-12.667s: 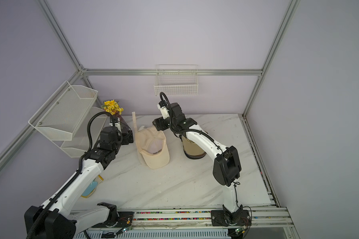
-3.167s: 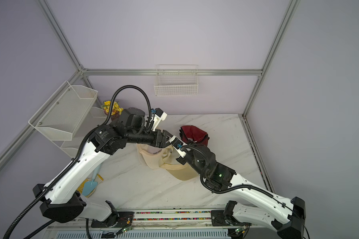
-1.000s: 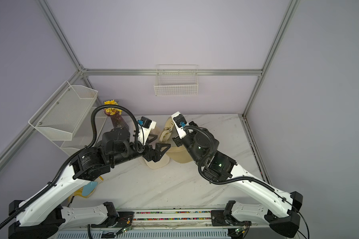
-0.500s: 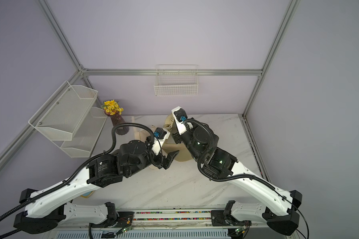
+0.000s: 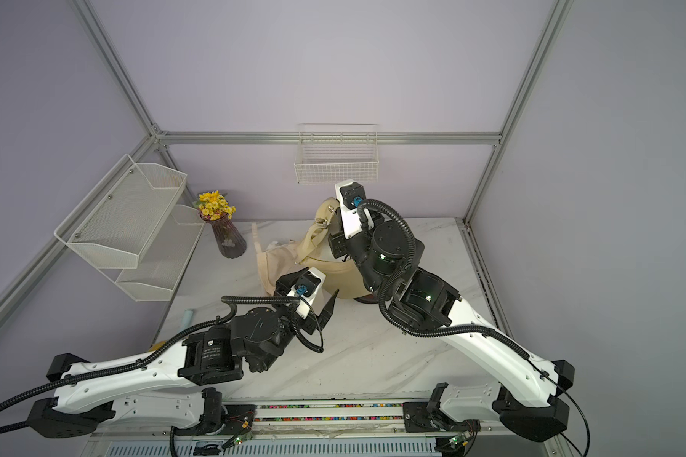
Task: Open the adjustable buckle of the baseball cap
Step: Pull the adjustable strap on the baseball cap.
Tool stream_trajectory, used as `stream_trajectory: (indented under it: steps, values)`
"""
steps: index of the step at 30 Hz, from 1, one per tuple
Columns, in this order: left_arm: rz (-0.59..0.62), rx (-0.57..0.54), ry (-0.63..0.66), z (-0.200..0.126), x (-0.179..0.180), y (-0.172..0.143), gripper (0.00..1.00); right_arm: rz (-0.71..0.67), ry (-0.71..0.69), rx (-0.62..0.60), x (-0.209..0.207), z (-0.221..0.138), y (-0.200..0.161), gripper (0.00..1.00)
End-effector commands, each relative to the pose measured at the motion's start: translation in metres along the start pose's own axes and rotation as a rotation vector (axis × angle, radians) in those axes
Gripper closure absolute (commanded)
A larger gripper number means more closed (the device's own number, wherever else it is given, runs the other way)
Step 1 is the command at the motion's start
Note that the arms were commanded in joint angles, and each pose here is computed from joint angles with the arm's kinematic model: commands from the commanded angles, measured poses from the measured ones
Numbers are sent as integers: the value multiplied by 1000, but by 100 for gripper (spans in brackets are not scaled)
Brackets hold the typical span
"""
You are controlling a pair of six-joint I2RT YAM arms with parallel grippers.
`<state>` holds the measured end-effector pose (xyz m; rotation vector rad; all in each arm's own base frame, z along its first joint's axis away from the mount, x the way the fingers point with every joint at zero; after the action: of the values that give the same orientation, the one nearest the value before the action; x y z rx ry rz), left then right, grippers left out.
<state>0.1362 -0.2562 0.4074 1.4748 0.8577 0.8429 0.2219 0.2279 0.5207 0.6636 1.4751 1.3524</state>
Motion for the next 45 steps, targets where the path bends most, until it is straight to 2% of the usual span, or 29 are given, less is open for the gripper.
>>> stream_trajectory:
  steps: [1,8,9,11,13,21,25,31,38,45]
  values:
    - [-81,-157,55,-16,14,37,18,25,-28,13,-5,-2,2,100]
    - [-29,-188,48,-12,0,14,17,52,-36,1,-9,-3,10,100]
    - [-19,-195,46,-12,-2,12,20,56,-33,3,-8,-2,10,100]
    - [-1,-223,40,-11,-7,15,35,73,-12,-2,-8,-3,13,100]
    - [21,-257,26,-10,-13,20,45,83,1,-3,-7,-3,13,100]
    - [55,-389,60,-10,-20,46,46,116,32,3,-3,-6,7,100]
    - [76,-421,83,-8,-20,57,47,128,53,3,0,-7,4,100]
    - [34,-446,151,0,-3,63,66,166,108,-12,4,-9,5,100]
    - [-13,-472,153,-4,22,73,65,192,138,-18,7,-12,5,100]
    - [-23,-457,123,3,28,78,66,194,139,-25,7,-14,1,100]
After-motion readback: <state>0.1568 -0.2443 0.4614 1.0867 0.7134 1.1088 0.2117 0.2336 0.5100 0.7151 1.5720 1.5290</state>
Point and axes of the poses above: each gripper's point midway between its finger pads, its own z axis out along the fingers, its own x axis along the line the jaws close on, y = z × x, the point moved 7 cm from there along -z, back along the fingers, and after that the axes turned 13 degrees about -z, right-handed, at the moved point
